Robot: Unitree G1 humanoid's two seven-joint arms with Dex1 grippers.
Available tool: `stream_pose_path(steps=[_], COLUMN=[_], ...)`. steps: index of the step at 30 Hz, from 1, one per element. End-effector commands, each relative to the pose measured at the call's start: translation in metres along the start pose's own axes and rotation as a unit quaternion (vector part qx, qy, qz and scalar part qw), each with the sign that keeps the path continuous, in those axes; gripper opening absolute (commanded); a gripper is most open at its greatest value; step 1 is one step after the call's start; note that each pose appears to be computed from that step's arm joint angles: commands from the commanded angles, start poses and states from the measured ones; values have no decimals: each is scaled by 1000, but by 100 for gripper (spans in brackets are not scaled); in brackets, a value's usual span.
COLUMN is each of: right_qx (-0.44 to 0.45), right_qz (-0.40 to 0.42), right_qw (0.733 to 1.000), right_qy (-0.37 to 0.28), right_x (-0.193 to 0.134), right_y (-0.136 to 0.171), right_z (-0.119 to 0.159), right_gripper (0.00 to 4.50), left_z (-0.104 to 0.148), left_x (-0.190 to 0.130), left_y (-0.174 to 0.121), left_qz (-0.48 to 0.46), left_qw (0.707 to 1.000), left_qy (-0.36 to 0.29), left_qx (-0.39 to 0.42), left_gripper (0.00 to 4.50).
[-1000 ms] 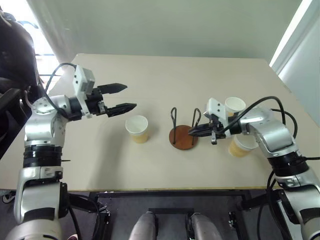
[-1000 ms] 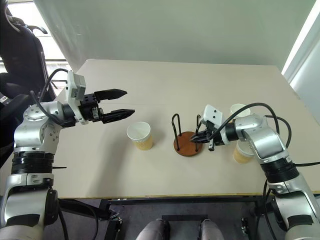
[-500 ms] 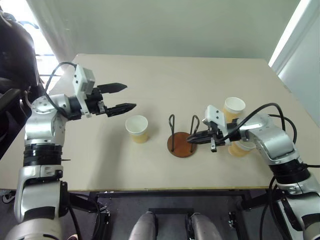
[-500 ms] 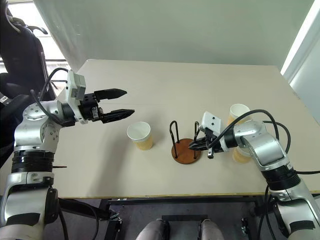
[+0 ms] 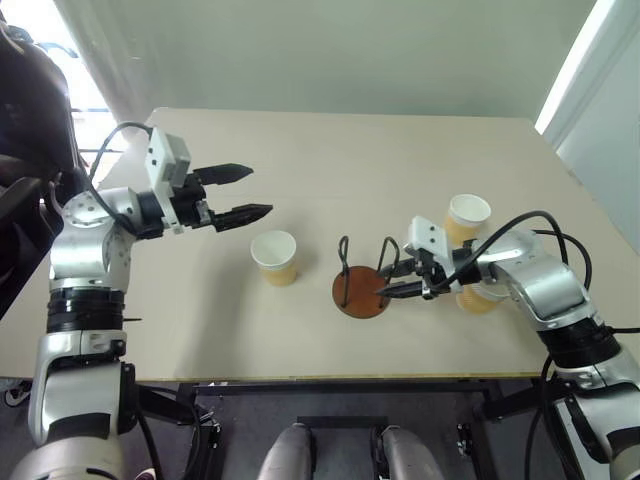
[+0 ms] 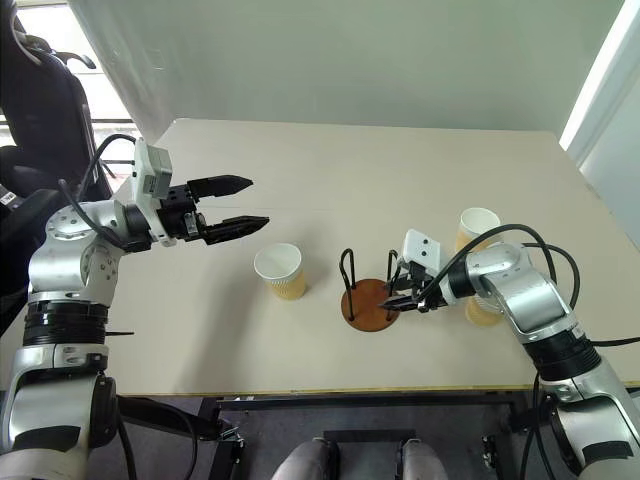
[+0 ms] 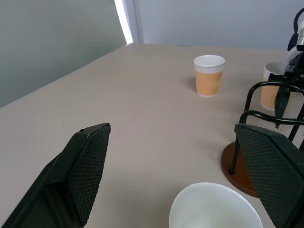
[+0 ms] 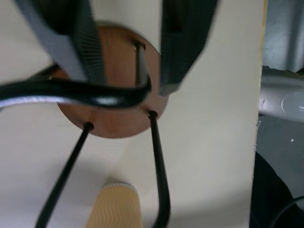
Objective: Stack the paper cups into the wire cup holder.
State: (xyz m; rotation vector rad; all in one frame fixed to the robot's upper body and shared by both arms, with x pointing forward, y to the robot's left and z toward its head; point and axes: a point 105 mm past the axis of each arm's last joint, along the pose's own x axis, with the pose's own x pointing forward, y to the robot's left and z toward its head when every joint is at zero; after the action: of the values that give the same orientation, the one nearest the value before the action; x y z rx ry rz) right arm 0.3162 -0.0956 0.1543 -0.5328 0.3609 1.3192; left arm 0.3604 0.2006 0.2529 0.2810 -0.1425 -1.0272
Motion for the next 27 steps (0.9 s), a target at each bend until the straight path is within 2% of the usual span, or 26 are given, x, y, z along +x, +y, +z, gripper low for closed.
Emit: stream_pose_path(steps=[1,5,12,16,27], right_qx=[-26,-30,-44,-62,-82], right_qz=[-10,-15,-36,-55,-106], right_qw=[1000,999,998,995,989], right_qy=[8,18,42,57,57], right_x=[-4,-9,-33,-46,-75], right_y=[-3,-6,-20,-30,-53], right_z=[5,1,-1,0,12], right_gripper=[309,309,309,309,309], left_z=[17,17,6,7,1], left_x=[3,1,-8,-9,-7], left_y=[0,-1,-8,-12,-20], left_qz=[-1,2,-11,-19,-44], left_qw=[999,999,998,996,992], left_qy=[-13,-8,55,63,100], left_qx=[32,35,42,53,66], left_gripper=[450,450,450,450,450])
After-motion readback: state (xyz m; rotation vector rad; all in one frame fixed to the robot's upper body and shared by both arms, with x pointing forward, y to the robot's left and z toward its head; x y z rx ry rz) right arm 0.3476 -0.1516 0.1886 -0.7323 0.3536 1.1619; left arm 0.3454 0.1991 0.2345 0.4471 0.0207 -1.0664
